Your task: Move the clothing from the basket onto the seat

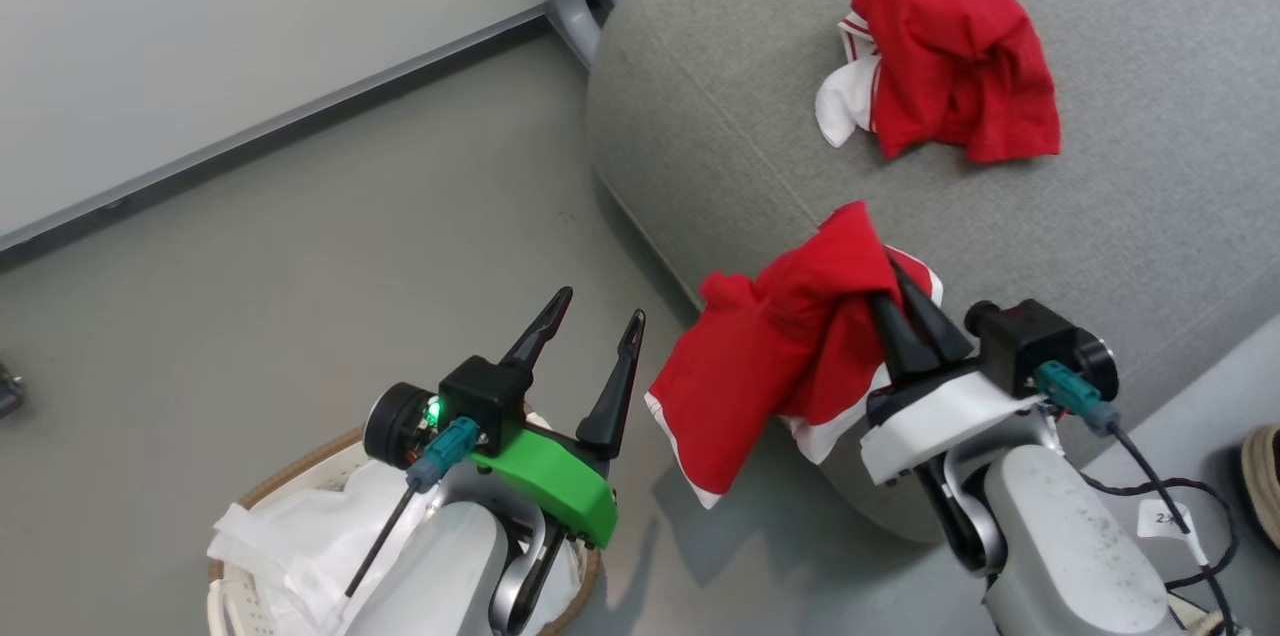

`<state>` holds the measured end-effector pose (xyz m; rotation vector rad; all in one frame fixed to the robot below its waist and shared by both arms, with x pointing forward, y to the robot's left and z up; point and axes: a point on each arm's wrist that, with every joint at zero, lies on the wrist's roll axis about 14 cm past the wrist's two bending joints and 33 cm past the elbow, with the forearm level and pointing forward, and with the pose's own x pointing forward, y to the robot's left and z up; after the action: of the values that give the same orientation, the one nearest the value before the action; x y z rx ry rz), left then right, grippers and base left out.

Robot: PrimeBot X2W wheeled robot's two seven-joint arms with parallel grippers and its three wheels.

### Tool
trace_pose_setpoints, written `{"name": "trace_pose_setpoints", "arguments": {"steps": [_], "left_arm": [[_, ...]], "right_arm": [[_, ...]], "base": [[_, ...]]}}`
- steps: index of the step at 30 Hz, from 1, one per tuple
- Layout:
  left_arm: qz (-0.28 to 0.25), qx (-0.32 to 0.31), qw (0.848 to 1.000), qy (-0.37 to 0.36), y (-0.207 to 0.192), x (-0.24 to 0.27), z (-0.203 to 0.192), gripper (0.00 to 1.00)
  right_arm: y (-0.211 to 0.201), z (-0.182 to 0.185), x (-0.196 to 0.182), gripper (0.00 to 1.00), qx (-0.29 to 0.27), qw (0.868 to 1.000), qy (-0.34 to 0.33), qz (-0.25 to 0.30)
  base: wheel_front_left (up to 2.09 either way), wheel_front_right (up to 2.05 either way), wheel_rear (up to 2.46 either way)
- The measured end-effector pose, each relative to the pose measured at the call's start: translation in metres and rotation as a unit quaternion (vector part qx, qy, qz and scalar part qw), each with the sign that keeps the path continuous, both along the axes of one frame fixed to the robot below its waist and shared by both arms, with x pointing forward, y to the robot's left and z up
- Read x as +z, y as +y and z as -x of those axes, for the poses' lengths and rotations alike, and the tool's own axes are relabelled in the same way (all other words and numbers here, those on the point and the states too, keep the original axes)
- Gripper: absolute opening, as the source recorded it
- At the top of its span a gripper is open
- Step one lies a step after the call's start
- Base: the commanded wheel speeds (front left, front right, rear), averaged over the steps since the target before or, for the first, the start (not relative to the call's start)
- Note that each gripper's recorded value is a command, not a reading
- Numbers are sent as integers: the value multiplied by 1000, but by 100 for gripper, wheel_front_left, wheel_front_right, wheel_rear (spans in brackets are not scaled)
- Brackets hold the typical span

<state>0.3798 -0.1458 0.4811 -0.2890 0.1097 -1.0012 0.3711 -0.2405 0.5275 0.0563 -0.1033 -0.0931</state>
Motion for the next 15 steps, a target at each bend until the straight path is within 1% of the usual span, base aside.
{"name": "trace_pose_setpoints", "arguments": {"steps": [4, 10, 13, 15], "left_arm": [[-4, -40, 999, 3, -20, -8, 11, 100], [-7, -64, 998, 17, -33, -21, 13, 100], [-12, -70, 997, 24, -35, -31, 13, 100], [-16, -72, 997, 31, -35, -38, 13, 100]], "right_arm": [[-34, 12, 5, 0, -52, 999, -6, 3], [-59, 14, 8, 0, -89, 996, -5, 16], [-67, 1, 26, 0, -93, 994, -21, 45], [-79, -8, 45, 0, -102, 992, -41, 68]], "base": [[0, 0, 0], [0, 0, 0], [0, 0, 0], [0, 0, 0]]}}
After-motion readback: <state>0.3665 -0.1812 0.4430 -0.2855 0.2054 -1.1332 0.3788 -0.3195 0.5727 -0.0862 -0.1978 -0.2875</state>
